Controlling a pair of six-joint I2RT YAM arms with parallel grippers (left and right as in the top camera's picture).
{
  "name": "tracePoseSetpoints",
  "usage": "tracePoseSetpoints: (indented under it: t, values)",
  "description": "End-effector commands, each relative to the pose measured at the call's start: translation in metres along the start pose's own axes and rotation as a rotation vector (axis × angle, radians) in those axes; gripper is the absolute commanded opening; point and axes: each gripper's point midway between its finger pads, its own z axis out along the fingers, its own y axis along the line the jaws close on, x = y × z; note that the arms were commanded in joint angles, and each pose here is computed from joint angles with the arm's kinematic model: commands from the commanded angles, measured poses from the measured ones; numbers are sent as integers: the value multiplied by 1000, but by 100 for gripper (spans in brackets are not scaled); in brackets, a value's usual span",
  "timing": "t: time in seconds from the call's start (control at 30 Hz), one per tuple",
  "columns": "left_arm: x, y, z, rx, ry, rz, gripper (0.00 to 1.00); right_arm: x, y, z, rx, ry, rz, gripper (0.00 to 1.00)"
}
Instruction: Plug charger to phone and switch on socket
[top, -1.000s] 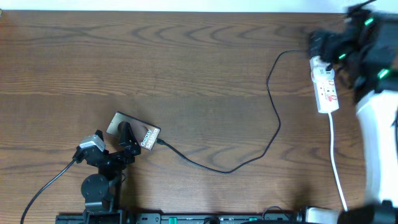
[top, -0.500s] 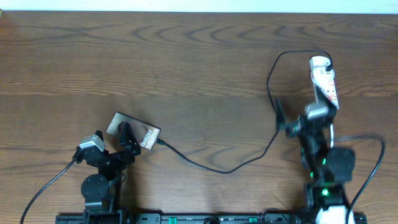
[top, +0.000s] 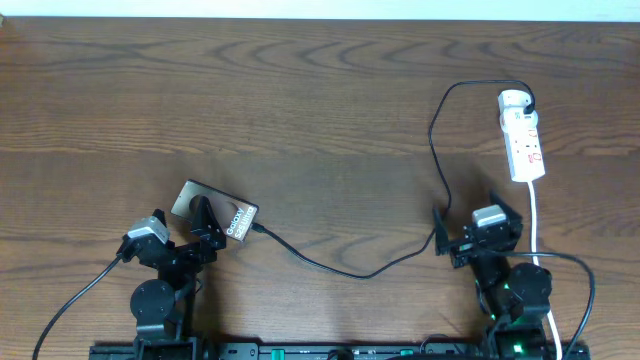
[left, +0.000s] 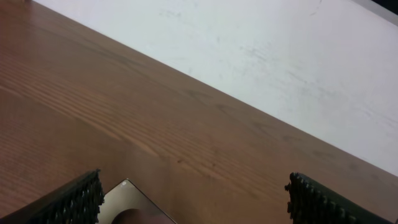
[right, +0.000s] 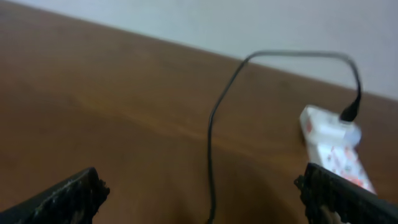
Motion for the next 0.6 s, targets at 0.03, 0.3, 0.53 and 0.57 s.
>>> tracePoseSetpoints:
  t: [0.03,0.3,0.53,0.57]
  values:
    - [13,10,1,-38,35,-8,92,-6,-5,-11,39,-37,19,99]
    - [13,10,1,-38,35,-8,92,-25,-14,-18,81,-123,30,99]
    - [13,10,1,-38,35,-8,92,-25,-14,-19,82,-125,29,99]
    - [13,10,1,-38,35,-8,92,-25,-14,-19,82,-125,29,99]
